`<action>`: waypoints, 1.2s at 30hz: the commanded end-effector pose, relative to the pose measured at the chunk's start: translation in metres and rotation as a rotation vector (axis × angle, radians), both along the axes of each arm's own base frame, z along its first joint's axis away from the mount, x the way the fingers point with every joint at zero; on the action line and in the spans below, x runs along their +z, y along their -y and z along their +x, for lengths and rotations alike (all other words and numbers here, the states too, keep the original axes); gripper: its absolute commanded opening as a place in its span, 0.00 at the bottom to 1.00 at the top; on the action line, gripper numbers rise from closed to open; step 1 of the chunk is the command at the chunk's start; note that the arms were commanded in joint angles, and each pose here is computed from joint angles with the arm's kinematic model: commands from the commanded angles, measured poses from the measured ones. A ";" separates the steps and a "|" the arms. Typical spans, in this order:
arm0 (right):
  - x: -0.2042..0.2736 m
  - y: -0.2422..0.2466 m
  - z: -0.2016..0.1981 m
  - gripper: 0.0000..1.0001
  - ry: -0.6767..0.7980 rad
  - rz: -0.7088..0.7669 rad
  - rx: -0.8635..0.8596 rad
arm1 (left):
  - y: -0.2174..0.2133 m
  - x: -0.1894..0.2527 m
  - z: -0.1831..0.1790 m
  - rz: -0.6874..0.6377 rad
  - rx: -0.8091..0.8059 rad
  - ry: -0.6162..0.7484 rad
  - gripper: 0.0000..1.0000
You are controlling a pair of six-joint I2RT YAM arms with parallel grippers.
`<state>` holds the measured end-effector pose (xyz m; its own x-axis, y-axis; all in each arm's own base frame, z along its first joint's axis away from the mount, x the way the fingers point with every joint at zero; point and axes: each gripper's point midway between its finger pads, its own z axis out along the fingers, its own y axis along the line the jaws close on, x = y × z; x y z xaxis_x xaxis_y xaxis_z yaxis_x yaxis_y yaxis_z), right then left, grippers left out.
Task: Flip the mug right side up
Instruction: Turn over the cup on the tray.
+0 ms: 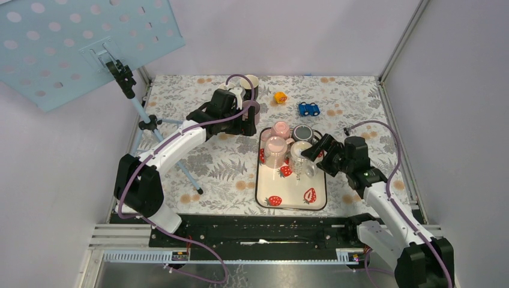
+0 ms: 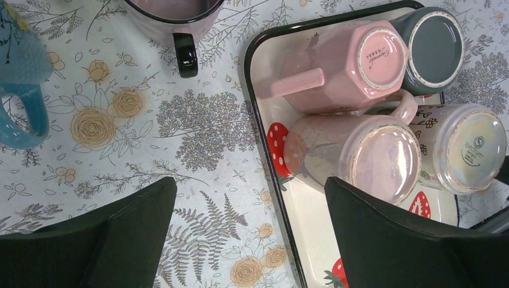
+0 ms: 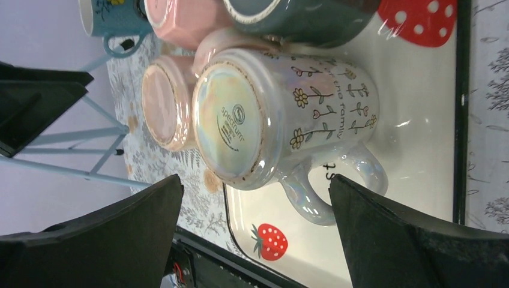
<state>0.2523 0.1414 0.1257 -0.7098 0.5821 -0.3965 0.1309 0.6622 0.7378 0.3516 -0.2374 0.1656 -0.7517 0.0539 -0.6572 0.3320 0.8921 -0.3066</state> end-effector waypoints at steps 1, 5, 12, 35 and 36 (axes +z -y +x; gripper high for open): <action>-0.003 -0.006 -0.009 1.00 0.003 -0.056 0.040 | 0.005 0.017 0.005 -0.041 -0.006 0.059 0.99; -0.005 -0.010 -0.015 1.00 -0.005 -0.118 0.078 | 0.006 0.016 0.005 -0.041 -0.006 0.055 0.99; -0.006 -0.019 -0.019 1.00 -0.007 -0.253 0.155 | 0.006 0.015 0.004 -0.042 -0.007 0.053 0.99; -0.021 -0.032 -0.017 0.94 -0.021 -0.677 0.286 | 0.004 0.014 0.004 -0.036 -0.006 0.054 0.99; -0.022 -0.031 -0.017 0.92 -0.022 -0.692 0.292 | 0.004 0.014 0.004 -0.036 -0.007 0.054 0.99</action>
<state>0.2274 0.1814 0.0969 -0.8326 0.0545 -0.5512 -0.0957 0.9660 0.2400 0.3516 -0.2374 0.1655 -0.7521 0.0536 -0.6569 0.3316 0.8922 -0.3068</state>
